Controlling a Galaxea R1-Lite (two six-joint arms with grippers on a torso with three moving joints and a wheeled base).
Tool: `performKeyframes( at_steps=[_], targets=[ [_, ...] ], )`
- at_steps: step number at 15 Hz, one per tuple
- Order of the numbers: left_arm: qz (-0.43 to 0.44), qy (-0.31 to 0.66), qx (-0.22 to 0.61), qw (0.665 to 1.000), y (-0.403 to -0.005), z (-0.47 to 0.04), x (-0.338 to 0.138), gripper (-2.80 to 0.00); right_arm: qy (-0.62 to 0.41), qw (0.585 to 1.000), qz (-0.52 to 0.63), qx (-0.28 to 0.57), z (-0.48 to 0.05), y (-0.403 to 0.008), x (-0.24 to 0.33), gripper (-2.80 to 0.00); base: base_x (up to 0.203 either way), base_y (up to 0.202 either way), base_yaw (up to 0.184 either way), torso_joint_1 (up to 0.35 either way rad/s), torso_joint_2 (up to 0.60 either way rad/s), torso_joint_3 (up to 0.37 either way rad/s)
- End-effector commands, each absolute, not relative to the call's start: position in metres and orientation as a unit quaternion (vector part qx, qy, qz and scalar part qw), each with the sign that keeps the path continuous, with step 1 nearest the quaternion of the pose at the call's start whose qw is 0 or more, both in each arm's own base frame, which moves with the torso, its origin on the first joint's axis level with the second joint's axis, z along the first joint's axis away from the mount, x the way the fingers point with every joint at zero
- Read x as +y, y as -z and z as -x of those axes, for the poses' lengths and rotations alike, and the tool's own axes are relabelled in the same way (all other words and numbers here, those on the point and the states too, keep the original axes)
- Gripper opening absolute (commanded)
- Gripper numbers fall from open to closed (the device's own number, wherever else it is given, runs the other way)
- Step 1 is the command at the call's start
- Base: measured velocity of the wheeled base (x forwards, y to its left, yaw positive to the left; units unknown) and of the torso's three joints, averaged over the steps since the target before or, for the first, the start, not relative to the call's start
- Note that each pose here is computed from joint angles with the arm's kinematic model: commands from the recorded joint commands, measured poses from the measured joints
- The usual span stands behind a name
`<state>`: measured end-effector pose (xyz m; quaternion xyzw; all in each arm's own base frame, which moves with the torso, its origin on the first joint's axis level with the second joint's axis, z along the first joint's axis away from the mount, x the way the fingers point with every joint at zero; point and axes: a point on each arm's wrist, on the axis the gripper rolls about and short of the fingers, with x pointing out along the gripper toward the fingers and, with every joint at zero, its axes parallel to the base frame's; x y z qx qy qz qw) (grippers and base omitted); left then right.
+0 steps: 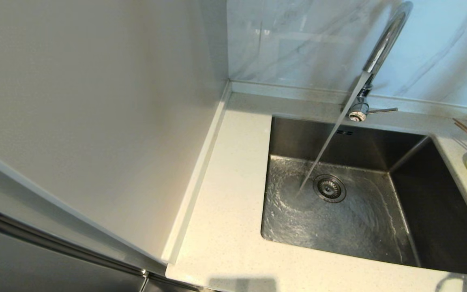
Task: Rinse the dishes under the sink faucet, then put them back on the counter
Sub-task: Place the plate on the table
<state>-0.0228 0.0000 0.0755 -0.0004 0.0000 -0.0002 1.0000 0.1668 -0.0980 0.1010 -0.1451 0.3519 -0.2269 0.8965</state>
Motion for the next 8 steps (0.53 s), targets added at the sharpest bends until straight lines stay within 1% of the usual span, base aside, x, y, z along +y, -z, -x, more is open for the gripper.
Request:
performKeyframes(
  at_steps=[1,3,4,8],
  targets=[
    [0.001,0.0,0.001,1.0,-0.076,0.023,0.0,-2.8,0.234,0.888,0.14,0.37,-0.168,-0.089,-0.103,-2.8,0.0,0.0,0.0,0.0,0.0,0.0],
    [0.001,0.0,0.0,1.0,-0.075,0.023,0.0,-2.8,0.237,0.89,0.142,0.362,-0.168,-0.088,-0.104,-2.8,0.0,0.0,0.0,0.0,0.0,0.0],
    [0.001,0.0,0.0,1.0,-0.075,0.023,0.0,-2.8,0.239,0.892,0.144,0.355,-0.17,-0.09,-0.104,0.0,0.0,0.0,0.0,0.0,0.0,0.0],
    [0.001,0.0,0.0,1.0,-0.075,0.023,0.0,-2.8,0.241,0.905,0.145,0.319,-0.167,-0.1,-0.103,0.0,0.0,0.0,0.0,0.0,0.0,0.0]
  ],
)
